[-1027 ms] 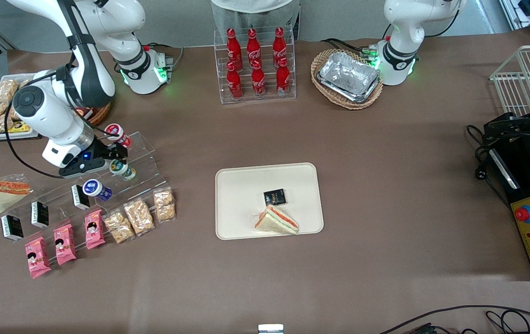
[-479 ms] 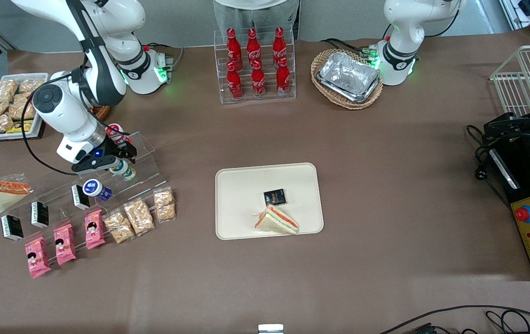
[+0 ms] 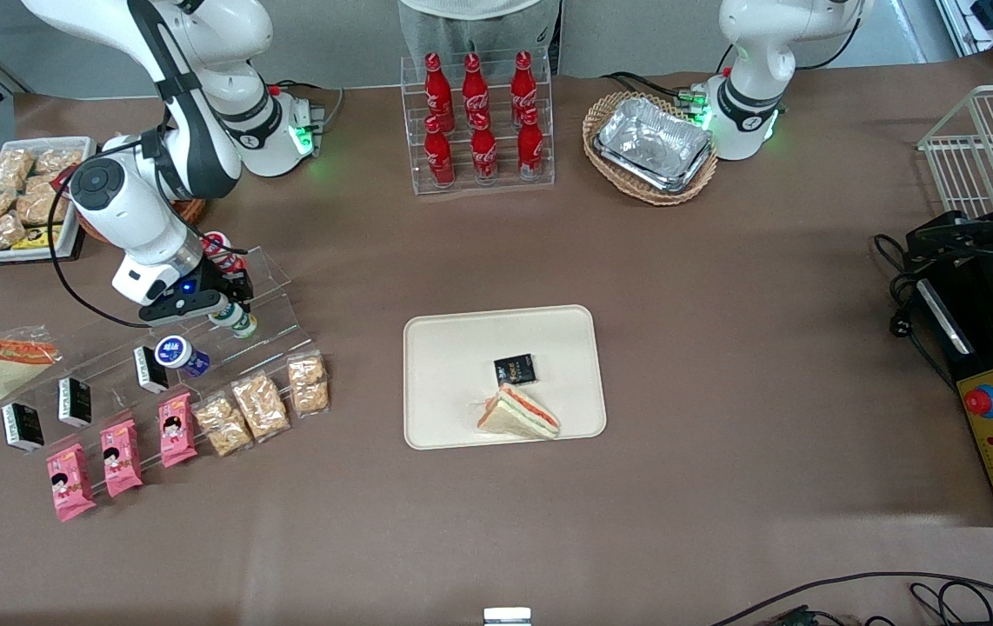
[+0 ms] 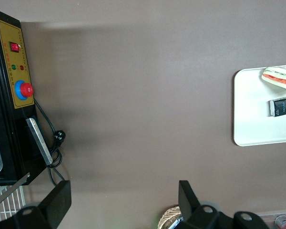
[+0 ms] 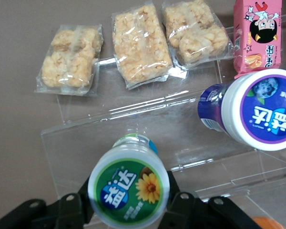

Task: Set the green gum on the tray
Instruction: 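Close the right gripper on the green gum jar and lift it, then carry the green gum jar with the right gripper over the white tray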

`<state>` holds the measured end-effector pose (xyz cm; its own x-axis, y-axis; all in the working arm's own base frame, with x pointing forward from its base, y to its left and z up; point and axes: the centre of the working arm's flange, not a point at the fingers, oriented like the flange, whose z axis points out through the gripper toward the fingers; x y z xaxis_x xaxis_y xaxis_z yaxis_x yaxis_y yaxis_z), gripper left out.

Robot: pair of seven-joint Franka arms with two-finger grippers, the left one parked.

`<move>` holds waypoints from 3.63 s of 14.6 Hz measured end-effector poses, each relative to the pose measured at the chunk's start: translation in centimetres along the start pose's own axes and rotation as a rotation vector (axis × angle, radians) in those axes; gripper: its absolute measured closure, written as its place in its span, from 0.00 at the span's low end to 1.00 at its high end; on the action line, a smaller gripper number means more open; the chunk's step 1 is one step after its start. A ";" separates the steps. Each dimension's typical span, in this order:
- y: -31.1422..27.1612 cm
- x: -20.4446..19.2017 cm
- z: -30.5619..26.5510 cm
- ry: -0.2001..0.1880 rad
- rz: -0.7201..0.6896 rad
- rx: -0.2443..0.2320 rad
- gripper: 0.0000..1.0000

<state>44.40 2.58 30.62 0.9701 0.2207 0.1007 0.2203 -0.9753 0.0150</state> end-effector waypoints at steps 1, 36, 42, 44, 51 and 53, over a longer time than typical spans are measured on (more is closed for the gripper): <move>0.0 0.0 0.0 0.000 0.000 0.000 0.42; -24.5 11.7 -25.8 -0.152 0.442 0.065 0.42; -31.0 15.1 -14.4 -0.151 0.538 0.068 0.42; -31.3 15.3 -10.2 -0.149 0.549 0.067 0.42; -33.3 13.6 2.1 -0.120 0.610 0.078 0.42; -33.7 13.5 4.8 -0.110 0.620 0.084 0.42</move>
<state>50.57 38.49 26.66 0.9237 -0.3813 -0.0373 -0.3832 -0.9191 -0.0918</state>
